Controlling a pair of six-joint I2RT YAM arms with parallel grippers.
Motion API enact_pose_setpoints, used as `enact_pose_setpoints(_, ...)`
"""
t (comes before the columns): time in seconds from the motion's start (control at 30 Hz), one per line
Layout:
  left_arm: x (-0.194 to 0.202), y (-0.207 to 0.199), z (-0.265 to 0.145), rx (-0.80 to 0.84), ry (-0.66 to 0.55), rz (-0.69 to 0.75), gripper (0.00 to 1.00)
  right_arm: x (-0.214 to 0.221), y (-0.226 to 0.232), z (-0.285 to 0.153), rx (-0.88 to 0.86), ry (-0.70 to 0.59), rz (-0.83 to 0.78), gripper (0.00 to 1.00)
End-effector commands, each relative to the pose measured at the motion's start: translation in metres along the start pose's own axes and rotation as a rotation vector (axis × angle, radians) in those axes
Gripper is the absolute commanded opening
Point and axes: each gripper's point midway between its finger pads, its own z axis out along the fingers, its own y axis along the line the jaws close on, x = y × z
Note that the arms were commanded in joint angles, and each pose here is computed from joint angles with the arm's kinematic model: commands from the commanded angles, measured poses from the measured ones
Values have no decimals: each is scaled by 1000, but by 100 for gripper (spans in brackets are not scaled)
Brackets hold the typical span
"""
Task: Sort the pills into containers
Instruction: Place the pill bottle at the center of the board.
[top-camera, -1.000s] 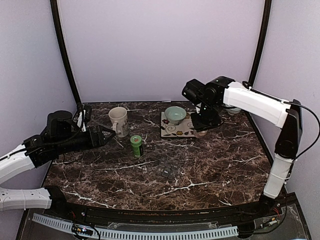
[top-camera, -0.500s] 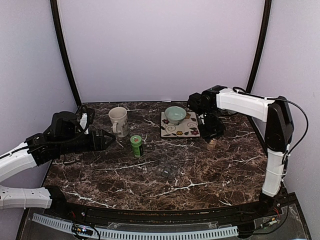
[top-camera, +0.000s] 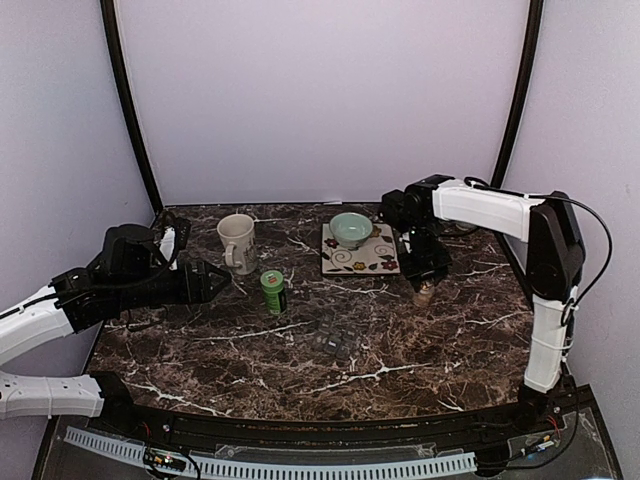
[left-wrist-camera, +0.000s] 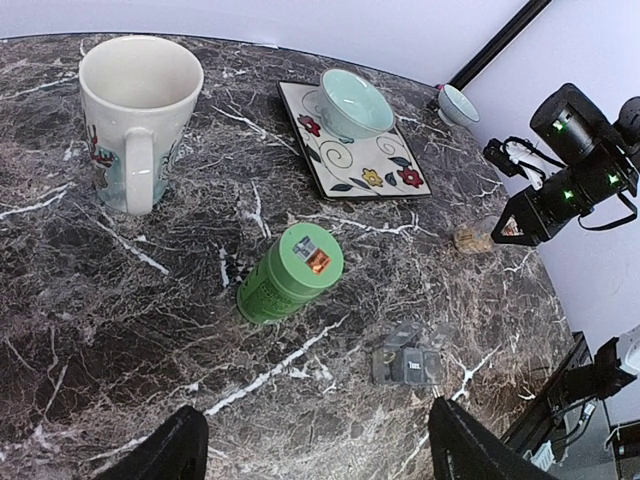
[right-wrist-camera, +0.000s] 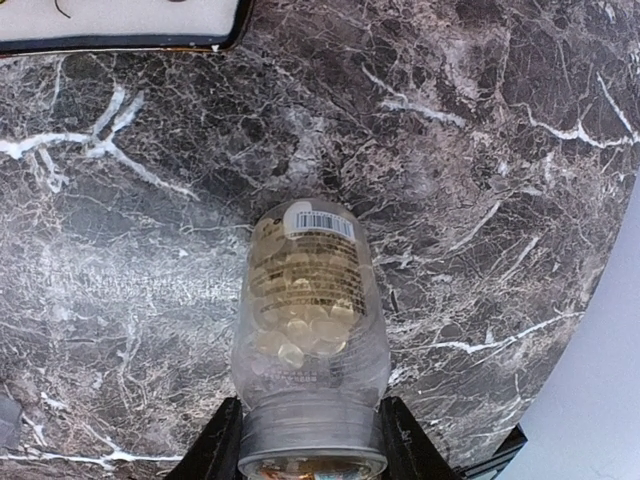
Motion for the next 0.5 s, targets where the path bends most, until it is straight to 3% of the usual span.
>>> enact_pose_setpoints(0.0, 3, 5, -3, -13, 4, 24, 79, 3, -1, 10, -53, 29, 44, 16)
enact_pose_setpoints(0.17, 4, 6, -4, -16, 8, 28, 79, 0, -10, 11, -61, 14, 80, 39)
enact_pose_setpoints(0.47, 7, 7, -2, -19, 19, 24, 79, -15, -20, 0, -43, -64, 118, 56)
